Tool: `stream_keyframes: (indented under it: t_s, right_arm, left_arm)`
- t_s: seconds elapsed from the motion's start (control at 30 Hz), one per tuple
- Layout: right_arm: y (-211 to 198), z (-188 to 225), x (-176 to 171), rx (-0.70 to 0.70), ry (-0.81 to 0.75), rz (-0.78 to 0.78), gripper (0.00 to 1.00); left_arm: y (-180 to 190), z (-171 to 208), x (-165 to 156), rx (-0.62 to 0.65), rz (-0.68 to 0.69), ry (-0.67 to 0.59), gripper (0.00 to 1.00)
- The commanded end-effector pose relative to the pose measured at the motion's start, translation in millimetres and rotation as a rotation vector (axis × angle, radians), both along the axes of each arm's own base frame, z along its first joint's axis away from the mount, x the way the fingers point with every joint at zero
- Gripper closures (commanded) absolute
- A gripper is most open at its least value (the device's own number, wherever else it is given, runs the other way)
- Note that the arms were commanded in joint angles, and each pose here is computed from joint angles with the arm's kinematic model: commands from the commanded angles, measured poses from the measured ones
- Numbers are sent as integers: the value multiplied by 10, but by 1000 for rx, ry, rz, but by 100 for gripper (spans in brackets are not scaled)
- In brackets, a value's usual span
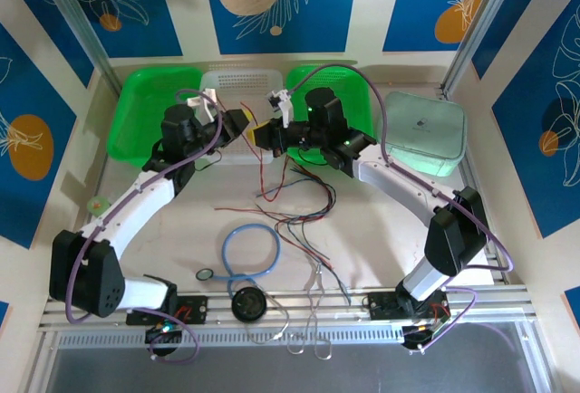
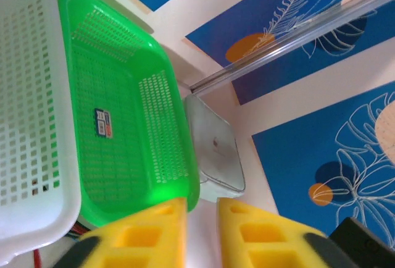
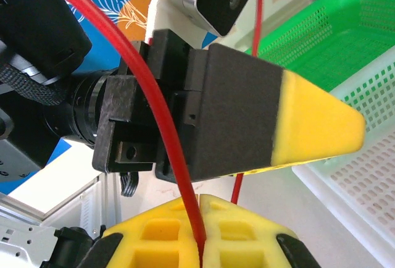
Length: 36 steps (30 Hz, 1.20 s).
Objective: Untangle the cables
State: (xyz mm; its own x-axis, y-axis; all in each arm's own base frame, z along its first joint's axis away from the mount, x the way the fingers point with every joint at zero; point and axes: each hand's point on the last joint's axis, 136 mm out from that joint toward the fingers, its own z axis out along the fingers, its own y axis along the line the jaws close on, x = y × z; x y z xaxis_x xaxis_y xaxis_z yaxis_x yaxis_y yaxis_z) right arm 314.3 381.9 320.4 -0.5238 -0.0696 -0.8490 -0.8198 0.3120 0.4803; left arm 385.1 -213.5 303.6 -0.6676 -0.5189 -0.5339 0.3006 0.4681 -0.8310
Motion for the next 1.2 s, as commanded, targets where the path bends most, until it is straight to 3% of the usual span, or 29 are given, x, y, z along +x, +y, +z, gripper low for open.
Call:
stream_keyframes:
  t_s: [0.0,0.2,0.37,0.73,1.03,1.17]
  right_arm:
    - [-31,149,-70,27,-14,15,100]
    - [-143,147,18,15,7,-66,100]
    - [-415,258,80,6,-5,-206,100]
    - [-1660,521,221,3,-59,-632,100]
    - [-2825,538,279,-98,-43,-1017,100]
    - [-3161,579,213,-120,-58,-1132,100]
  left_arm:
    - [-20,204,1,-17,-11,-58,97]
    - [63,231,-42,22,24,-73,100]
    - [185,458,-159,131,53,-118,100]
    - [672,782,-385,448,180,-172,100]
    - [1106,973,-445,595,279,-163,100]
    - [1368,1066,-447,636,367,-166,100]
